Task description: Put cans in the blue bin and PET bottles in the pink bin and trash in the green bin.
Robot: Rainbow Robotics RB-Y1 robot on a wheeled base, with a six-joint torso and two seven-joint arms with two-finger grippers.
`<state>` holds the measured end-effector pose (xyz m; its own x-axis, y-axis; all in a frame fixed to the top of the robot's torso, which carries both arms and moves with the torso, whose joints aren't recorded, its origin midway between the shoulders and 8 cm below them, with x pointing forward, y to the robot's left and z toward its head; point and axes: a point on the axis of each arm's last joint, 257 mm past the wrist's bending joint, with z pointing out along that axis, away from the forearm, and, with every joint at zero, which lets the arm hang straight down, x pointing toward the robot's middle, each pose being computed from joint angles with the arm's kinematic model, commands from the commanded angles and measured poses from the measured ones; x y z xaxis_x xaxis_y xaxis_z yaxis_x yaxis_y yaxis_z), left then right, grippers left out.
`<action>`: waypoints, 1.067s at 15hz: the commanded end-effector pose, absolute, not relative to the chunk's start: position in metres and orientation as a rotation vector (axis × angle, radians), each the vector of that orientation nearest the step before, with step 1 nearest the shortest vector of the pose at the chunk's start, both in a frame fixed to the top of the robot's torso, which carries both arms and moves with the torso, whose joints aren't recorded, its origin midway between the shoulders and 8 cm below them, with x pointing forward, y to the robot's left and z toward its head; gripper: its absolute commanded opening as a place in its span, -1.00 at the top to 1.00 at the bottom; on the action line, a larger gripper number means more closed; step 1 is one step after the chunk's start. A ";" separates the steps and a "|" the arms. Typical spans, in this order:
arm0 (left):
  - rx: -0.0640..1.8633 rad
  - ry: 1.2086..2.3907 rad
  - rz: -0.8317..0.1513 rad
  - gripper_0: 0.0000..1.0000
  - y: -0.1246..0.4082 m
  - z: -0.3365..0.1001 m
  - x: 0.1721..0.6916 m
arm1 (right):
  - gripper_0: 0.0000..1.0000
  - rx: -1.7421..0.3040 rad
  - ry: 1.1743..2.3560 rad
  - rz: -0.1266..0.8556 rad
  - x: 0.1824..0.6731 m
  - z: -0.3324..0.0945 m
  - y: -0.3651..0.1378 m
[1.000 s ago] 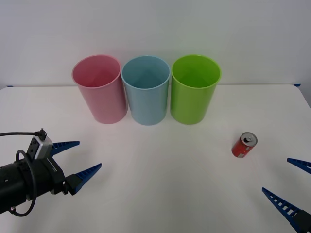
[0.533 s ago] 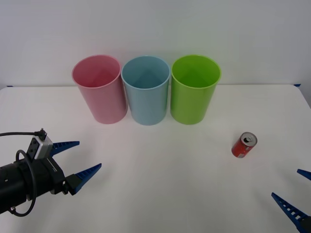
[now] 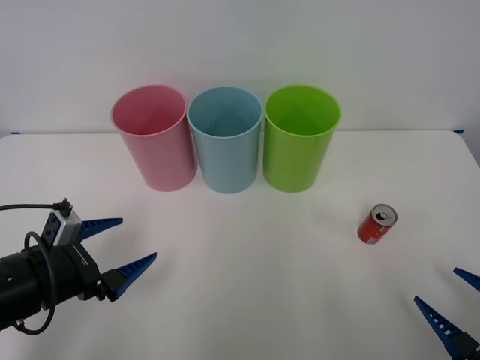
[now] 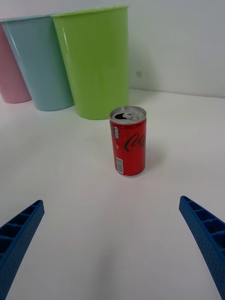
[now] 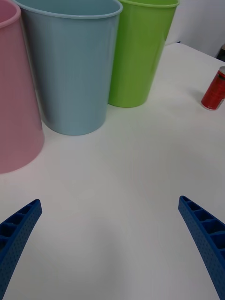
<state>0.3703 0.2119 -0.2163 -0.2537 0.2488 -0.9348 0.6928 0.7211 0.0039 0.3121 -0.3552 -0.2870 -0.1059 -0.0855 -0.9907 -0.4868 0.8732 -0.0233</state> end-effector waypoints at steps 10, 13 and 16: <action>0.737 1.824 -0.503 -1.00 0.212 -0.216 0.370 | -1.00 -0.380 1.603 0.315 0.359 -0.305 -0.338; 0.737 1.824 -0.503 -1.00 0.212 -0.216 0.370 | -1.00 -0.371 1.612 0.301 0.377 -0.308 -0.328; 0.737 1.824 -0.503 -1.00 0.212 -0.216 0.370 | -1.00 -0.346 1.615 0.286 0.393 -0.310 -0.321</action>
<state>0.3703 0.2119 -0.2163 -0.2537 0.2488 -0.9348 0.6928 0.7211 0.0039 0.3898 -0.3220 -0.3099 -0.0599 -0.0517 -0.9969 -0.3961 0.9179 -0.0238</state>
